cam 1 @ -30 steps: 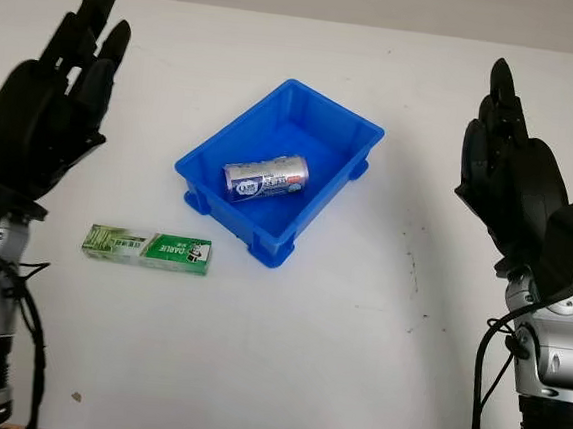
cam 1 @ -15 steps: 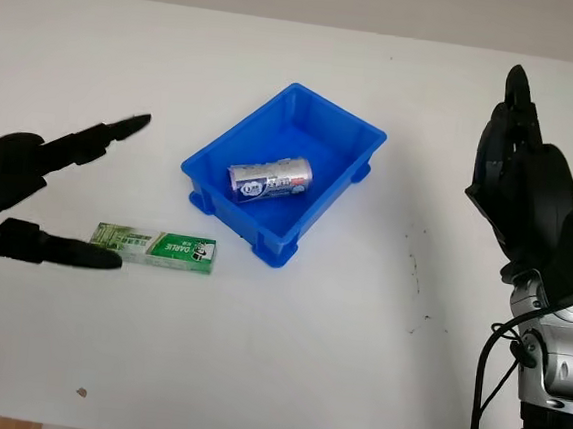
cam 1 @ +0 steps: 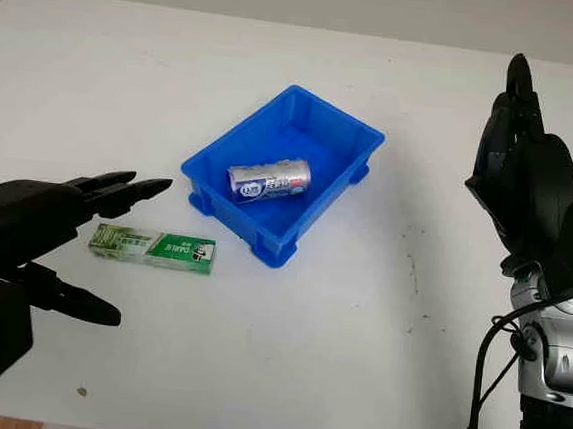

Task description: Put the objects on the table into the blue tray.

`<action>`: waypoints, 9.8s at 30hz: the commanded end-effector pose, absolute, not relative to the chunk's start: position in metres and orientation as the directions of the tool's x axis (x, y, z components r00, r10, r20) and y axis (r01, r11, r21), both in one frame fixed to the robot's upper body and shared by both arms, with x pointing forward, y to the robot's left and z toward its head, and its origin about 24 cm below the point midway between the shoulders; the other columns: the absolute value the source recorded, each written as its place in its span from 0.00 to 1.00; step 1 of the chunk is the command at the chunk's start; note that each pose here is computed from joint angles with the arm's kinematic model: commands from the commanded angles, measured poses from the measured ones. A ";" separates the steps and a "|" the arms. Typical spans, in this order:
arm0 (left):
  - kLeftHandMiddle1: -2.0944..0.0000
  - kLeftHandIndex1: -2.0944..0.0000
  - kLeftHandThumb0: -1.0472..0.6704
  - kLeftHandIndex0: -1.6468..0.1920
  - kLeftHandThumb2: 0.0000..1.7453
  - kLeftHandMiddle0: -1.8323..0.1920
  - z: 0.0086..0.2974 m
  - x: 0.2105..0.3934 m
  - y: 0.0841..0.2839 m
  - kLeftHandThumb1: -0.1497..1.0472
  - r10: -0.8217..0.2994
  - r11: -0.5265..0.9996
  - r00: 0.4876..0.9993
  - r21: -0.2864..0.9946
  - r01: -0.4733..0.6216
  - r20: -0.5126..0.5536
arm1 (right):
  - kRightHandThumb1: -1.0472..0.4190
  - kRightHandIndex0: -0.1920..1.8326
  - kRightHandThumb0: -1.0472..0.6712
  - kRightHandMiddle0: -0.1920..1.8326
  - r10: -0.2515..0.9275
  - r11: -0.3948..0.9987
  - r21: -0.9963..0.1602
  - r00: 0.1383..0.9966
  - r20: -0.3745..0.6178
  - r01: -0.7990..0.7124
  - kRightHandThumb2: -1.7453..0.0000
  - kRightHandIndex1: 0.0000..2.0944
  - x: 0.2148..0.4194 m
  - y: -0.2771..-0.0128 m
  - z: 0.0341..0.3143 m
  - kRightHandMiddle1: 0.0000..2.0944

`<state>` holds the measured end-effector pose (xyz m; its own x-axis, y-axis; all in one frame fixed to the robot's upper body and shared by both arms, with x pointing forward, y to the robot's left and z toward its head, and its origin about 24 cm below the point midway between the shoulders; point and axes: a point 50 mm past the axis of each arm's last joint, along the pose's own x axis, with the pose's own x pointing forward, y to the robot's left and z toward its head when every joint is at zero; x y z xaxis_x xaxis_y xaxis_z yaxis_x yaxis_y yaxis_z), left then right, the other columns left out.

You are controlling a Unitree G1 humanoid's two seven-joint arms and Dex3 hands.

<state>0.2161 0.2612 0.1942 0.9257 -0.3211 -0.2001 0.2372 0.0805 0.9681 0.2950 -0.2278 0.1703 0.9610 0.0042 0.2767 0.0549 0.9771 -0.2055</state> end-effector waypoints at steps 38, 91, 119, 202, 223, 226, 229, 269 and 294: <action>0.99 0.99 0.17 0.88 0.02 0.90 0.200 0.235 0.222 0.86 -0.413 -0.005 0.911 1.000 0.000 -0.002 | 0.00 0.00 0.26 0.00 0.015 0.978 -0.199 0.941 0.337 0.056 0.50 0.00 0.287 -0.229 0.183 0.00; 0.96 0.94 0.10 0.87 0.04 0.87 0.165 0.235 0.217 0.93 -0.311 -0.011 0.908 0.957 0.291 -0.280 | 0.00 0.00 0.25 0.00 0.044 0.980 -0.197 0.935 0.351 0.028 0.50 0.00 0.286 -0.231 0.186 0.00; 0.00 0.00 0.60 1.00 0.03 0.98 0.148 0.241 0.211 0.95 -0.415 -0.124 0.909 0.992 -0.006 -0.046 | 0.00 0.00 0.25 0.00 0.077 0.978 -0.209 0.926 0.369 0.002 0.49 0.00 0.285 -0.230 0.187 0.00; 0.95 0.91 0.44 0.63 0.03 0.75 0.163 0.248 0.294 0.96 -0.955 -0.298 0.124 0.855 -0.424 -0.271 | 0.00 0.00 0.25 0.00 0.096 0.978 -0.208 0.933 0.346 -0.024 0.48 0.00 0.292 -0.219 0.181 0.00; 0.96 0.98 0.41 0.80 0.04 0.79 0.143 0.307 0.258 0.97 -0.914 -0.391 0.123 0.760 -0.520 -0.387 | 0.00 0.00 0.27 0.00 0.080 0.977 -0.211 0.935 0.344 -0.006 0.49 0.00 0.281 -0.223 0.179 0.00; 0.42 0.89 0.41 0.70 0.08 0.91 0.140 0.309 0.252 1.00 -0.910 -0.396 0.116 0.748 -0.533 -0.399 | 0.00 0.00 0.27 0.00 0.079 0.978 -0.207 0.936 0.343 -0.007 0.49 0.00 0.281 -0.223 0.179 0.00; 0.10 0.29 0.44 0.81 0.11 0.87 0.137 0.308 0.247 1.00 -0.916 -0.386 0.111 0.770 -0.508 -0.385 | 0.00 0.00 0.27 0.00 0.075 0.980 -0.201 0.936 0.343 -0.005 0.50 0.00 0.280 -0.223 0.178 0.00; 0.03 0.16 0.37 0.80 0.16 0.80 0.264 0.243 0.222 1.00 -0.722 0.548 0.621 0.800 0.242 0.307 | 0.00 0.00 0.28 0.00 0.080 0.980 -0.197 0.940 0.333 -0.014 0.50 0.00 0.287 -0.222 0.174 0.00; 1.00 0.98 0.20 1.00 0.02 1.00 0.214 0.294 0.278 0.80 -0.461 -0.221 0.844 0.957 0.190 -0.274 | 0.00 0.00 0.28 0.00 0.092 0.978 -0.208 0.936 0.339 -0.021 0.51 0.00 0.289 -0.225 0.180 0.00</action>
<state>0.2904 0.2810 0.2115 0.8470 -0.4518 -0.2802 0.2040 -0.2106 0.9561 0.2907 -0.2225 0.1740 0.9416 0.1035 0.3204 -0.0399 0.9792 -0.1991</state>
